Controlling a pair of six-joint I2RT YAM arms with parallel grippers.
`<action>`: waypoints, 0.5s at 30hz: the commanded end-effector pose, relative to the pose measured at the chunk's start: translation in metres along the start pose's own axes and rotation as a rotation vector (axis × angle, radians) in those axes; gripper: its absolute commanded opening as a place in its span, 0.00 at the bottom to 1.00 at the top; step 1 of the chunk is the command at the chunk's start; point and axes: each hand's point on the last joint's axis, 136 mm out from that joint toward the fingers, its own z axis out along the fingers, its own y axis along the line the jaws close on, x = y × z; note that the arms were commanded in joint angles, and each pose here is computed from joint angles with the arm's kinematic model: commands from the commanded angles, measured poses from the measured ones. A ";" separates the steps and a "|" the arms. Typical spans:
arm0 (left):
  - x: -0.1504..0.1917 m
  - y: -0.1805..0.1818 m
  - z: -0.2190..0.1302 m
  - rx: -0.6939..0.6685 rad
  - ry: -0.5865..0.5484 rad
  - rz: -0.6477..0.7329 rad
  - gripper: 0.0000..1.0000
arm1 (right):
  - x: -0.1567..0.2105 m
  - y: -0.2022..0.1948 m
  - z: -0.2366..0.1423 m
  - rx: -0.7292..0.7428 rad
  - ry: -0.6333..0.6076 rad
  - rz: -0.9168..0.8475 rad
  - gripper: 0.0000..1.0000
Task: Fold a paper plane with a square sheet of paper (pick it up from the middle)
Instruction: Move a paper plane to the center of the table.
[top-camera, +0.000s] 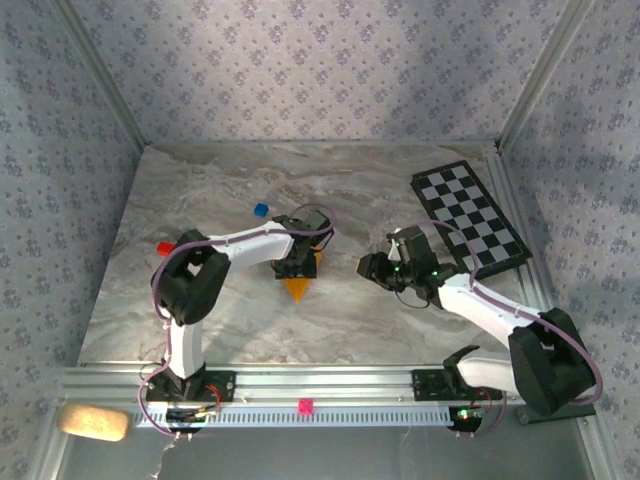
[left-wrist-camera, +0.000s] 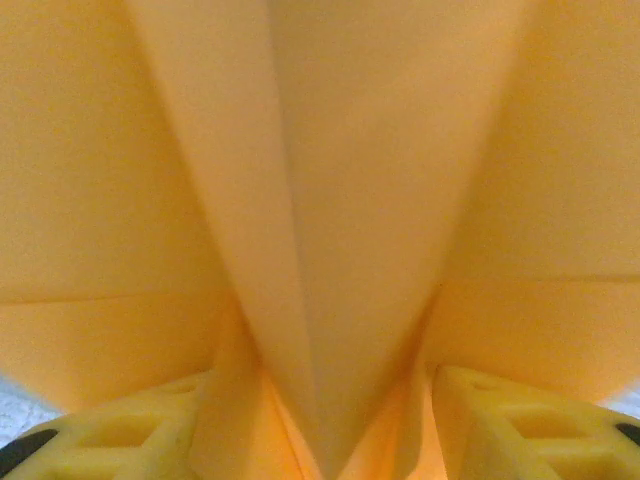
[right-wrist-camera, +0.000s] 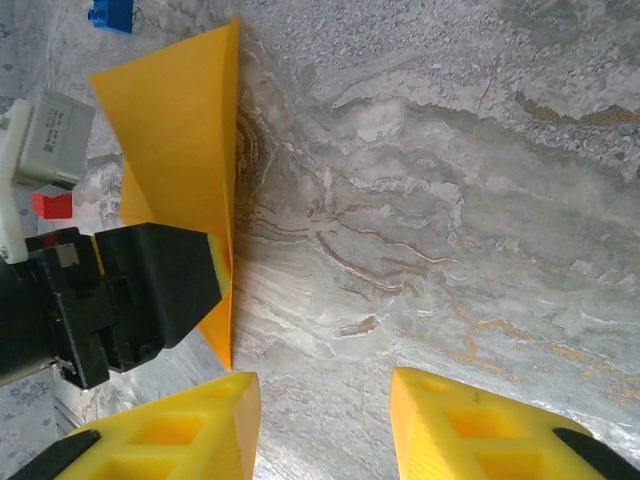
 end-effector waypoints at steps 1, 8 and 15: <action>-0.004 0.000 -0.025 0.032 -0.031 -0.006 0.55 | 0.002 -0.007 -0.005 0.031 0.001 -0.004 0.40; -0.009 0.004 -0.046 0.058 -0.080 -0.007 0.56 | -0.003 -0.016 -0.015 0.075 -0.032 0.000 0.40; -0.030 0.026 -0.087 0.061 -0.270 0.005 0.60 | -0.043 -0.028 -0.055 0.254 -0.172 -0.126 0.54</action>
